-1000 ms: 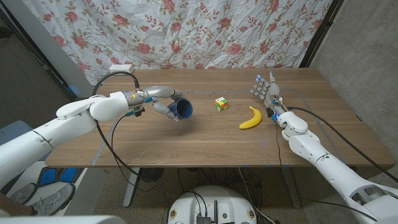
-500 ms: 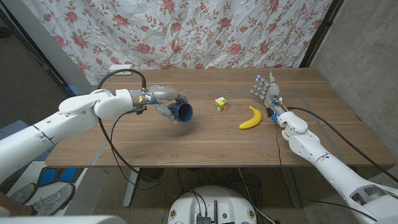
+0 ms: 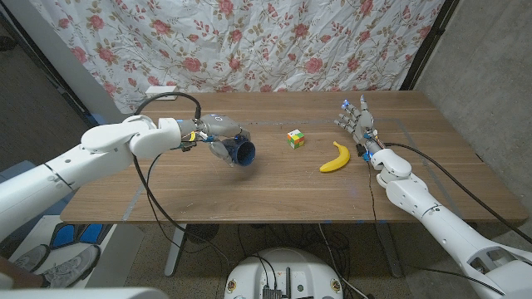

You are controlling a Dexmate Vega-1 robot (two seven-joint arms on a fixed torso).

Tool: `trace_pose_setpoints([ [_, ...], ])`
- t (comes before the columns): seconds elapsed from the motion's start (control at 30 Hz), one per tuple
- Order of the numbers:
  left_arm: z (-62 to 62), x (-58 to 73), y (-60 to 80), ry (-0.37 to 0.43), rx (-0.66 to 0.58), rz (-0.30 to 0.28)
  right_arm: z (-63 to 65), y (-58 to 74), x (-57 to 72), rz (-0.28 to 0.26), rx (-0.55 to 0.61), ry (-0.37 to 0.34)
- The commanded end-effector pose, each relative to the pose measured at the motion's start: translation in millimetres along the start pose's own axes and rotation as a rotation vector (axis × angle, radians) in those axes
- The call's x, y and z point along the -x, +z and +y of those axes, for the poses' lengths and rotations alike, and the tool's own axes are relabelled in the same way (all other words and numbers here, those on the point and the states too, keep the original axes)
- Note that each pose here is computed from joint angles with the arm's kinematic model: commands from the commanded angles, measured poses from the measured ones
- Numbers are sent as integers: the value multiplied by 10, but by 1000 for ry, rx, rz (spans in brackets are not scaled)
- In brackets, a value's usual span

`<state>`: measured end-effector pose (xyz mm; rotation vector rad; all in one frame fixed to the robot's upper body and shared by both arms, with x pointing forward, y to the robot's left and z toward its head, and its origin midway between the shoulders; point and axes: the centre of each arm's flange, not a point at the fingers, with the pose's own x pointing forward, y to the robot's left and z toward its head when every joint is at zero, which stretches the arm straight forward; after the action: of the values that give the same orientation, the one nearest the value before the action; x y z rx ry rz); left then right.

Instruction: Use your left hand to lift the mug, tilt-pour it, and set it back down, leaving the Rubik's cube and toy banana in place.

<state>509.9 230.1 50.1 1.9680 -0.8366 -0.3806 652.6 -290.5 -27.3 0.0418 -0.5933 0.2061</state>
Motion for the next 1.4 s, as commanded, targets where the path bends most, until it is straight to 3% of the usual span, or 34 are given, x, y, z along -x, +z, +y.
trace_pose_setpoints([
  [0.03, 66, -83, -18, -89, -68, 20, -1, -3, 0, 0, 0, 0],
  [0.6, 112, -314, 5, -234, -186, 31, 0, -4, 2, 0, 0, 0],
  [1.2, 217, -441, 66, -361, -326, 64, 0, -1, 1, 0, 0, 0],
  [1.4, 238, -482, 103, -399, -342, 35, 0, -2, 1, 0, 0, 0],
])
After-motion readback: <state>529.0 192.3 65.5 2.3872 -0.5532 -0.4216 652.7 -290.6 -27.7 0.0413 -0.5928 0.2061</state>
